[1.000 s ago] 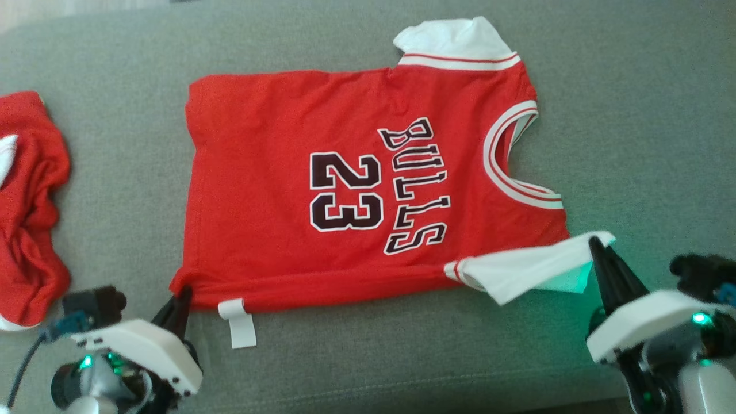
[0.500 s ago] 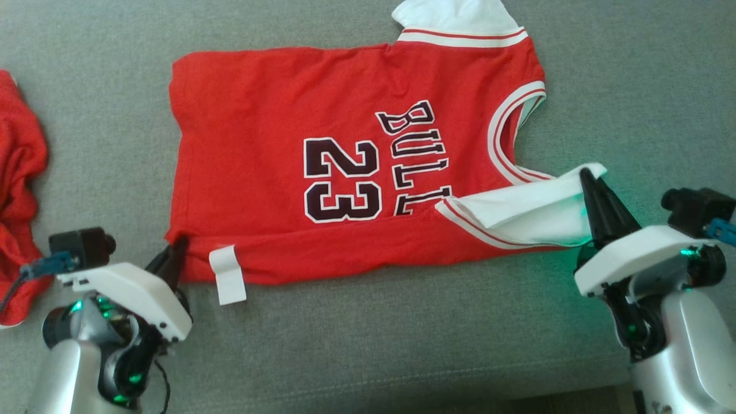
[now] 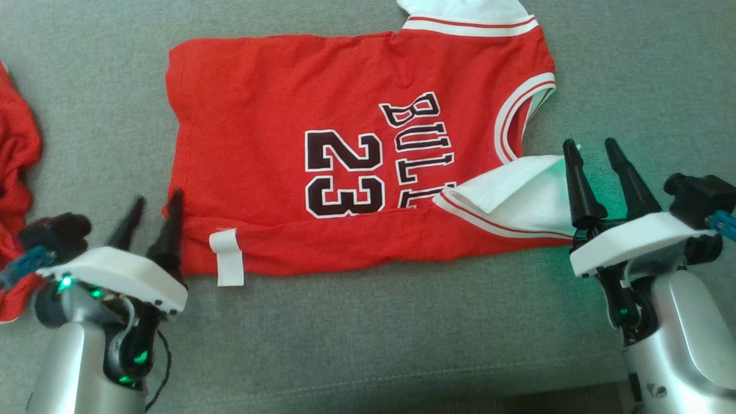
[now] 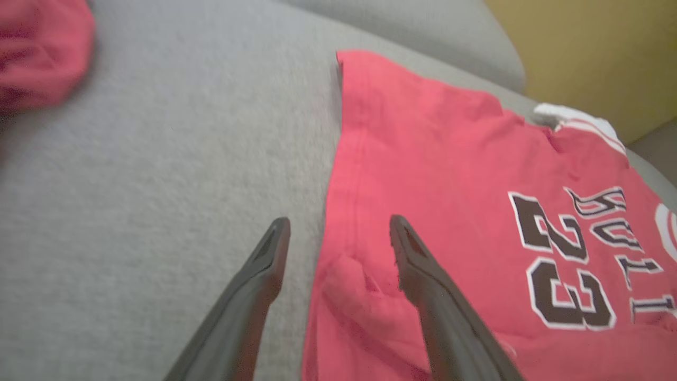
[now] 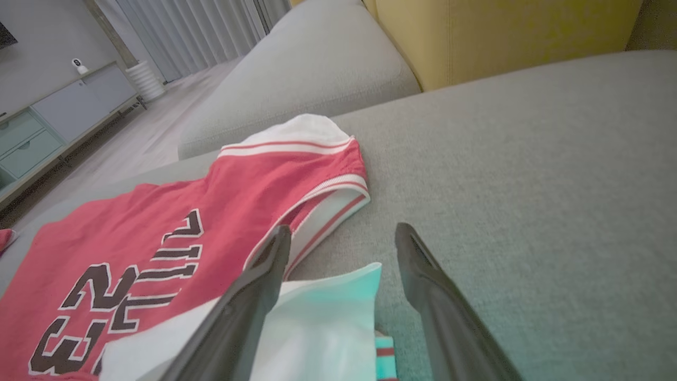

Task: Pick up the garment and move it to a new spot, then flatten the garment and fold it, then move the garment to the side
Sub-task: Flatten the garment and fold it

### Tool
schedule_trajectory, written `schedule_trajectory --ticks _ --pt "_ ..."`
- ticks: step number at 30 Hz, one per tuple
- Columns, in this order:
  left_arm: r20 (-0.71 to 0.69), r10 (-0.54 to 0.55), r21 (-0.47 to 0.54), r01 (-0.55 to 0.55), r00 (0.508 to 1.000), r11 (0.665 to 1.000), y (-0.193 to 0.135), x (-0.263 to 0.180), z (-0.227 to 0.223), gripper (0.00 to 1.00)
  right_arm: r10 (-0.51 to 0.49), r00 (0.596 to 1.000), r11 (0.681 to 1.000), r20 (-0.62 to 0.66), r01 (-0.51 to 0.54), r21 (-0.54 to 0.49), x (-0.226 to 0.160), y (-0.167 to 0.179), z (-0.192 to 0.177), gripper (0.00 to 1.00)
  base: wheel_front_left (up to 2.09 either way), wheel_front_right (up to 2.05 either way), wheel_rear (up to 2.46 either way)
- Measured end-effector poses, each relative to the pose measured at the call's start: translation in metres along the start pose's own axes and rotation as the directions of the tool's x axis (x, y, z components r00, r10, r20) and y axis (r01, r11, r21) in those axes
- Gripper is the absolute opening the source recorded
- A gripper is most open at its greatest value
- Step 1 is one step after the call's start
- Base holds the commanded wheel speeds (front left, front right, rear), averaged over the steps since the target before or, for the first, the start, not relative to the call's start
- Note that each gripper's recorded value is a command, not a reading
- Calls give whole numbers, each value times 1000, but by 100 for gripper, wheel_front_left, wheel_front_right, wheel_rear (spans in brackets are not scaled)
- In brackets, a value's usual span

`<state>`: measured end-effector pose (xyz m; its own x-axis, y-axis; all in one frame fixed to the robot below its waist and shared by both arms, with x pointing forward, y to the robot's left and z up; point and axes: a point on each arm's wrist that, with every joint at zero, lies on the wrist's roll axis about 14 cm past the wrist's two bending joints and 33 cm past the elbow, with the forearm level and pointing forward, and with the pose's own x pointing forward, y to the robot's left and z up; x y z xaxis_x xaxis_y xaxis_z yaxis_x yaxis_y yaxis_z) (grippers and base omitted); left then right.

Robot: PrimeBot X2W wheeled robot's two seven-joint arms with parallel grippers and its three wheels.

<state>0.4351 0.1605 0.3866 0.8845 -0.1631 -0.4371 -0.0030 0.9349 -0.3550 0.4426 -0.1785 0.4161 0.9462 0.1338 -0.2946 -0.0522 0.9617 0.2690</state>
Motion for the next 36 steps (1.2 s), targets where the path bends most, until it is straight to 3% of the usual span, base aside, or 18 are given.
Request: schedule_trajectory --ticks 5,10,22,36 --pt "242 22 90 -45 970 995 -3 -8 37 100 32 988 995 153 -18 -97 -2 7 31 100 0 0 0" --pt "368 9 156 -72 930 985 -11 -25 52 100 41 972 989 230 -6 -151 -21 10 45 100 0 0 0" --pt "352 -4 195 -68 936 979 -23 -60 27 100 39 974 987 223 -3 -160 -66 18 39 100 0 0 0" --pt "312 -4 198 -61 950 978 -23 -64 14 100 56 973 986 223 -19 -163 -71 25 44 100 0 0 0"
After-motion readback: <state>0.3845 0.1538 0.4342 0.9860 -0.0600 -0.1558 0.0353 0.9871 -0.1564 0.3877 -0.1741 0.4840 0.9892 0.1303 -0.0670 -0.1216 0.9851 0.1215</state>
